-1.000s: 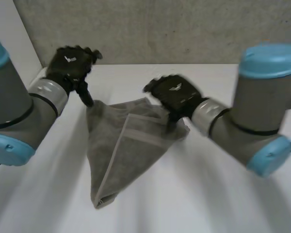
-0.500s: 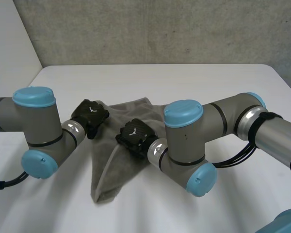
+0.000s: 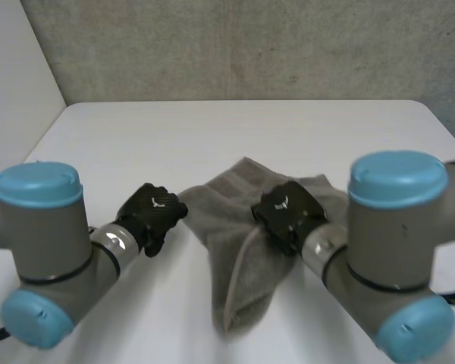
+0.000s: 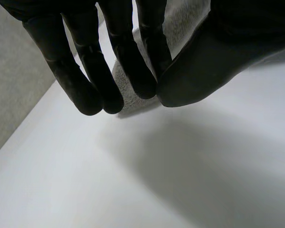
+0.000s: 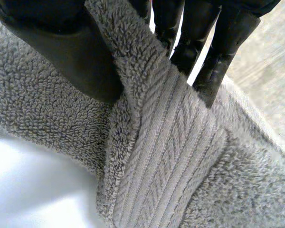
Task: Fold the towel.
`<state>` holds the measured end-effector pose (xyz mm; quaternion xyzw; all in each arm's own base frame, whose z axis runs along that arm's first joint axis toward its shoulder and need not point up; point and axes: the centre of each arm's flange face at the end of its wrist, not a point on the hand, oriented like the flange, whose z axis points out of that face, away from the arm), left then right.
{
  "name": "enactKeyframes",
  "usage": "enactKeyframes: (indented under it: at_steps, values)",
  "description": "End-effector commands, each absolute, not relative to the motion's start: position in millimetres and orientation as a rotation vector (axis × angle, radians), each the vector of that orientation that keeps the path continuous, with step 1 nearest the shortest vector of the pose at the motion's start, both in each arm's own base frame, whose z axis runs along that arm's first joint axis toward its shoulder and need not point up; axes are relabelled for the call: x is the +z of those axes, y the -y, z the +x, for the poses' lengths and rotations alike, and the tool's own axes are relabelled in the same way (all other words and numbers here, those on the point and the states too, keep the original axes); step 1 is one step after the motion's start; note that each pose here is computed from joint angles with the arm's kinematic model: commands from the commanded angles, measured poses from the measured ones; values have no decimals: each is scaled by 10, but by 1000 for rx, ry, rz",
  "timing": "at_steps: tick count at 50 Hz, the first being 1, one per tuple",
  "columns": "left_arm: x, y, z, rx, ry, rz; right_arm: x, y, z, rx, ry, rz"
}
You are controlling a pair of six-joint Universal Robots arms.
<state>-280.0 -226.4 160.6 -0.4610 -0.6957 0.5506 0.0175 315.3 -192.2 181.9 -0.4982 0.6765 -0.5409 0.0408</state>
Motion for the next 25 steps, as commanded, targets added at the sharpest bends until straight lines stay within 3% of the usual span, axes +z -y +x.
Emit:
enactKeyframes:
  at_steps: [1,25]
  values:
    - [1749,2022,-2951,1768,2038,-1395,1753,1690,2946,-1558,-2068,-1552]
    - [1456,2076,-3518,1719,1832,-1459,1558,1974,2504,-1617,-2195,-1388]
